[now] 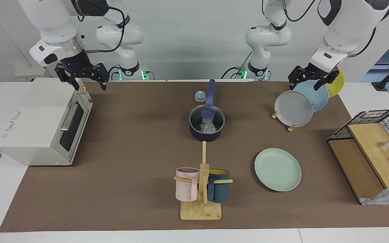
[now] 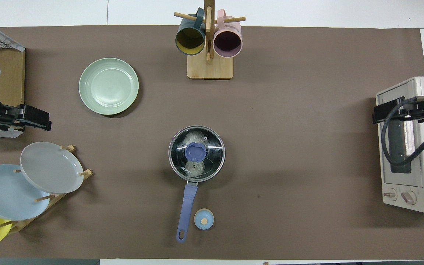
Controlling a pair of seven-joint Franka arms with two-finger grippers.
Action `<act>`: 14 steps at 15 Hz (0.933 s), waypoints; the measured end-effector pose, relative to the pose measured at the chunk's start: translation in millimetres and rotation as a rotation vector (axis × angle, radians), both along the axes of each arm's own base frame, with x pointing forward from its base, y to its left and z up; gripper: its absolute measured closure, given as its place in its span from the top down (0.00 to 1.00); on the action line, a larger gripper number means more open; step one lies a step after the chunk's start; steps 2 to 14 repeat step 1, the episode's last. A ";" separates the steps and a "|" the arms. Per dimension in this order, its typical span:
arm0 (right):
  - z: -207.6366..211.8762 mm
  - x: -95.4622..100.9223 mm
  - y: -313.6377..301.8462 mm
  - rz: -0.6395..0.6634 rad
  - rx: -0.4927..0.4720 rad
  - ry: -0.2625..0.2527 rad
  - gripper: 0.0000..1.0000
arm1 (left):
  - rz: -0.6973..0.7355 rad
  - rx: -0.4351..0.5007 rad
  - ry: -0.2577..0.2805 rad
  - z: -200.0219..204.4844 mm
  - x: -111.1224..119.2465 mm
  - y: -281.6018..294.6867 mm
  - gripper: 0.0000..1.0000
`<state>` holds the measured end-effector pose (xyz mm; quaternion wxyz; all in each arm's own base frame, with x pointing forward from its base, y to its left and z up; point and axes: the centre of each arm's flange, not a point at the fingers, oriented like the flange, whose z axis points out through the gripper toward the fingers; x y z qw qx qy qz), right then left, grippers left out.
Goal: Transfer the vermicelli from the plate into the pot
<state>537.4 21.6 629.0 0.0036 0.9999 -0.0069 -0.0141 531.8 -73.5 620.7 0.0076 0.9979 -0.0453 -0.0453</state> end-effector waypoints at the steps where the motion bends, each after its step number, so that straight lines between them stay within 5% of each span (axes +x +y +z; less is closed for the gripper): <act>1: 0.0 0.0 0.0 0.000 0.000 0.000 1.00 | 0.000 0.000 0.000 0.0 0.0 0.0 1.00; 14: 0.0 0.0 0.0 0.000 0.000 0.000 1.00 | 0.000 0.000 0.000 0.0 0.0 0.0 1.00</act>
